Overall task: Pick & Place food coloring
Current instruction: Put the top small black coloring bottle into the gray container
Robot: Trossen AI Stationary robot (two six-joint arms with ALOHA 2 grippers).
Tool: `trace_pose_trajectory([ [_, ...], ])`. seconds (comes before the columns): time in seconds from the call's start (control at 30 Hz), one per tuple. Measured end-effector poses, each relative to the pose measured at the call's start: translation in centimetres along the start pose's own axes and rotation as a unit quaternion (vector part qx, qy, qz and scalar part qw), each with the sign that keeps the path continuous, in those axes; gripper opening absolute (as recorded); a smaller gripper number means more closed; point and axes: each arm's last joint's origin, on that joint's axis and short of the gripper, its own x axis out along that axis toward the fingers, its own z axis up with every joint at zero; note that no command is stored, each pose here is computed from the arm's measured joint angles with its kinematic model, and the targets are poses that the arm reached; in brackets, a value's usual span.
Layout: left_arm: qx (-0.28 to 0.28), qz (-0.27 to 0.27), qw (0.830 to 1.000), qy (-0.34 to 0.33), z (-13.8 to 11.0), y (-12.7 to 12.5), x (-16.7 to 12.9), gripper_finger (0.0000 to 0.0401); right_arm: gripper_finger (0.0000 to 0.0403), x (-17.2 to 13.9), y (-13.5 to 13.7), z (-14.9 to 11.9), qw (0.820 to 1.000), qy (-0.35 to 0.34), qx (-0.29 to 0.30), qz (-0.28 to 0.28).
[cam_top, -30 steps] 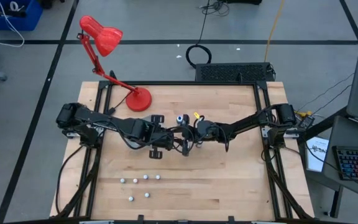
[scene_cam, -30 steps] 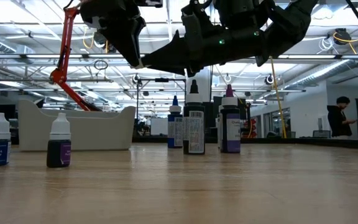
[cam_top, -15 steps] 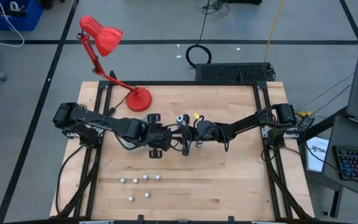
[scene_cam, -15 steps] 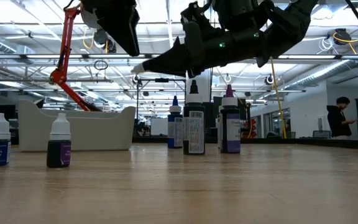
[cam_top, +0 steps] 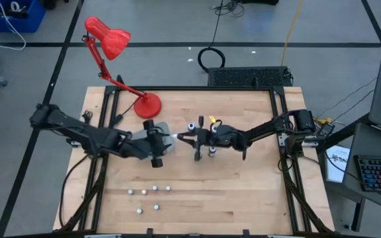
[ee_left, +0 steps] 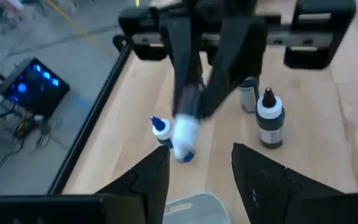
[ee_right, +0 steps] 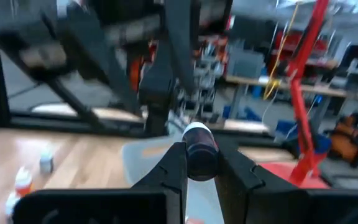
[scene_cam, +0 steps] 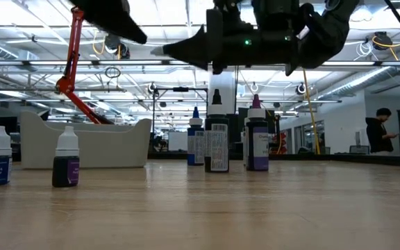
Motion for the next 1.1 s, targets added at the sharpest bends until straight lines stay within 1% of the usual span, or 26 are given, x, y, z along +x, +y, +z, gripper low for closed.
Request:
trace_pose_trajectory([
  [0.03,-0.004,0.000,1.000,-0.016,-0.7,0.1,0.0,0.0177,0.0044,-0.1,-0.1,0.0,1.000,-0.007,0.000,0.000],
  [0.17,-0.023,0.004,0.997,-0.078,-3.0,0.5,-0.1,0.0177,0.0044,-0.2,0.1,0.3,0.999,-0.027,0.005,0.032],
  [0.27,-0.027,-0.004,0.994,-0.108,-4.4,0.8,0.0,0.0177,0.0044,-0.2,0.1,0.4,0.999,-0.033,0.008,0.034],
  [0.33,-0.040,-0.013,0.989,-0.141,-4.6,1.1,0.1,0.0177,0.0044,-0.2,0.1,0.5,0.999,-0.038,0.008,0.034],
  [0.4,-0.044,-0.028,0.985,-0.162,-5.1,1.3,0.5,0.0177,0.0044,0.0,0.1,0.7,0.999,-0.040,0.008,0.034],
  [0.5,-0.053,-0.073,0.977,-0.193,-5.2,1.6,1.1,0.0177,0.0044,0.0,0.1,0.7,0.999,-0.037,0.008,0.035],
  [0.6,-0.054,-0.102,0.972,-0.203,-5.2,1.7,1.6,0.0177,0.0044,0.0,0.1,0.7,0.999,-0.039,0.010,0.036],
  [0.8,-0.052,-0.090,0.972,-0.210,-5.2,1.9,2.5,0.0177,0.0044,0.0,0.1,0.6,0.999,-0.035,0.012,0.037],
  [0.93,-0.040,-0.099,0.970,-0.218,-5.1,2.0,2.7,0.0177,0.0044,0.0,0.2,0.6,0.999,-0.033,0.012,0.037],
  [1.1,-0.041,-0.097,0.970,-0.220,-5.1,2.2,2.8,0.0177,0.0044,0.0,0.2,0.6,0.999,-0.033,0.012,0.037],
])
